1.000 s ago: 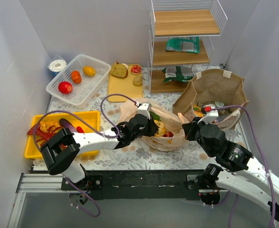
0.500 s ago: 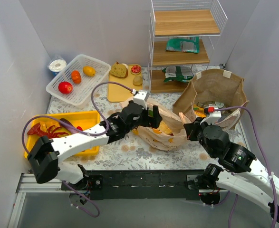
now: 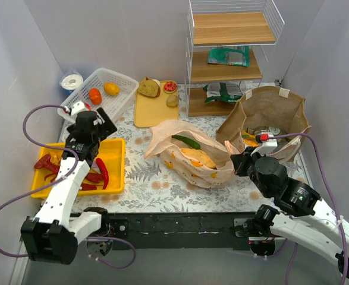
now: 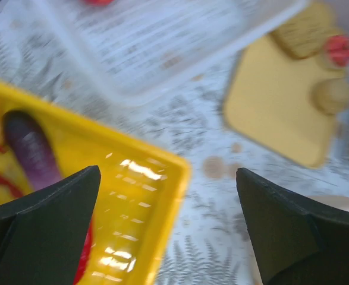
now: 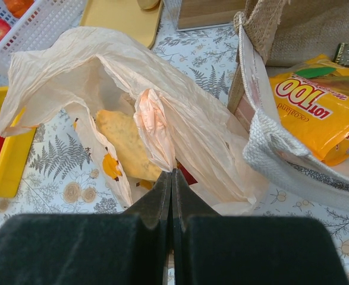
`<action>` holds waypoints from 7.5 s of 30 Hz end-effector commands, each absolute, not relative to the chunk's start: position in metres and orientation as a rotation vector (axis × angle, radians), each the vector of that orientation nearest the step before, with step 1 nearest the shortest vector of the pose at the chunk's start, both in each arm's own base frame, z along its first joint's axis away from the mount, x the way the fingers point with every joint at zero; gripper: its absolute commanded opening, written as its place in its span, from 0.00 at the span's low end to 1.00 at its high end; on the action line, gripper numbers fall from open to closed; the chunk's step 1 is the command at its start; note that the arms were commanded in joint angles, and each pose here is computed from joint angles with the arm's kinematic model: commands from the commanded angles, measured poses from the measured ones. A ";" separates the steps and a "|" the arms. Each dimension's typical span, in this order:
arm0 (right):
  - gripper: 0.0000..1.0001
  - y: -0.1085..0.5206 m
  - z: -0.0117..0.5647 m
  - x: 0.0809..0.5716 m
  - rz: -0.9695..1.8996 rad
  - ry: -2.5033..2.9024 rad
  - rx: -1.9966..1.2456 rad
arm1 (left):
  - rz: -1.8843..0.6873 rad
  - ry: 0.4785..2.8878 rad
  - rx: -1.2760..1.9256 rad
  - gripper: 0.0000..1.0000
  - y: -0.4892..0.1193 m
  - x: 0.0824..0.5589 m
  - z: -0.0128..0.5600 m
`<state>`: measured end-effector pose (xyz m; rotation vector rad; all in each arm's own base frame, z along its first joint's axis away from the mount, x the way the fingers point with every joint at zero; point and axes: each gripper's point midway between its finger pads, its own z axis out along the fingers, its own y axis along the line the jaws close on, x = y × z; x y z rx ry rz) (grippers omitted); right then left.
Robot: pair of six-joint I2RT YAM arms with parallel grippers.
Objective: Place the mixed food into the grocery bags and tie them
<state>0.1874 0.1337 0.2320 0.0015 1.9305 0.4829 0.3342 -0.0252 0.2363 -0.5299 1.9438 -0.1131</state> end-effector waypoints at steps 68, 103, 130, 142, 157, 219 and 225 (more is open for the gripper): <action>0.01 0.141 0.264 0.176 0.665 1.827 0.005 | -1.187 1.846 -0.236 0.00 -0.397 0.326 0.297; 0.01 0.132 0.258 0.182 0.571 1.857 0.025 | -1.194 2.090 0.458 0.11 -0.431 0.214 0.182; 0.01 0.135 0.259 0.182 0.581 1.856 0.016 | 0.091 2.136 -0.902 0.98 0.060 0.322 0.135; 0.01 0.144 0.269 0.189 0.564 1.862 -0.017 | 0.166 2.135 -1.121 0.93 0.122 0.308 0.086; 0.01 0.158 0.261 0.187 0.608 1.894 -0.046 | 0.020 2.268 -1.075 0.33 0.111 0.321 0.060; 0.01 0.159 0.251 0.191 0.567 1.931 -0.041 | -0.928 1.986 -0.285 0.10 -0.379 0.228 0.163; 0.01 0.160 0.253 0.190 0.577 1.929 -0.043 | -0.932 2.090 -0.351 0.14 -0.381 0.218 0.139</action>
